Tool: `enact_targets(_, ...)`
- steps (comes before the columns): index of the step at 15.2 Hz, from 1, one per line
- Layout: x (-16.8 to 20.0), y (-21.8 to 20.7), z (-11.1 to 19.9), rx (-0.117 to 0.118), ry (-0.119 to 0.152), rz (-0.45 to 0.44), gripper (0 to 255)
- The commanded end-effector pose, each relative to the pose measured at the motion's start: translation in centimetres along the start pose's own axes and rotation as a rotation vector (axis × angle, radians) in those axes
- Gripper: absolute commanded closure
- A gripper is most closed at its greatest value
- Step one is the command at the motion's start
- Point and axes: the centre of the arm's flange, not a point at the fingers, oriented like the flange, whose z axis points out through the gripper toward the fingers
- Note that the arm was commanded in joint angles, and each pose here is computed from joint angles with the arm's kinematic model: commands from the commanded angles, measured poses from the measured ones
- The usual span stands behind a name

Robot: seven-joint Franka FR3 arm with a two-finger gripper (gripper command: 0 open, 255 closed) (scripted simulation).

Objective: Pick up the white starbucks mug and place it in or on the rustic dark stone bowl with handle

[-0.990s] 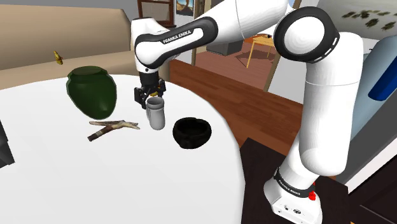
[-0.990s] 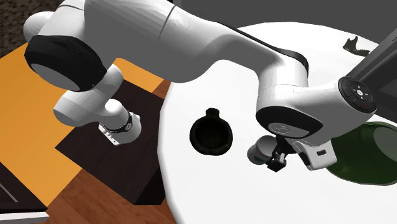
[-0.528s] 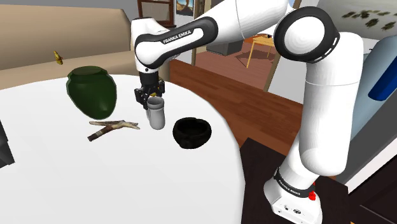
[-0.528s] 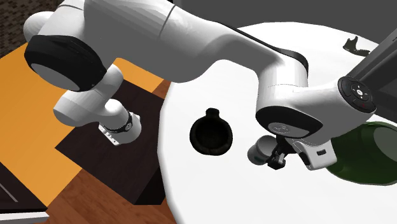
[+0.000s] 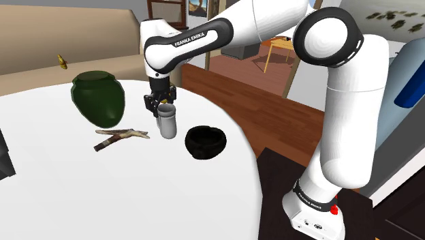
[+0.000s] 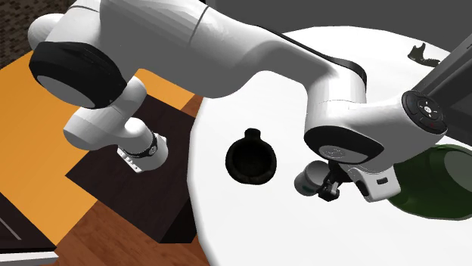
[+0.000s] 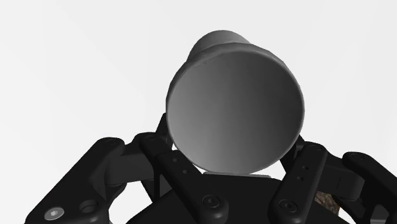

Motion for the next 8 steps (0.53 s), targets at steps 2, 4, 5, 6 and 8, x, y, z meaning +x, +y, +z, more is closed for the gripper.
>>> enact_targets(2, 0.0, 0.0, -1.0, 0.0, -0.001, 0.0, 255)
enact_targets(4, 0.0, 0.0, -2.0, 0.0, -0.001, 0.0, 255)
enact_targets(5, -0.1, 0.0, -2.5, 0.0, -0.001, 0.0, 255)
enact_targets(6, -0.1, 0.0, -3.1, 0.0, -0.001, 0.0, 255)
enact_targets(8, -0.1, 0.0, -4.1, 0.0, -0.001, 0.0, 255)
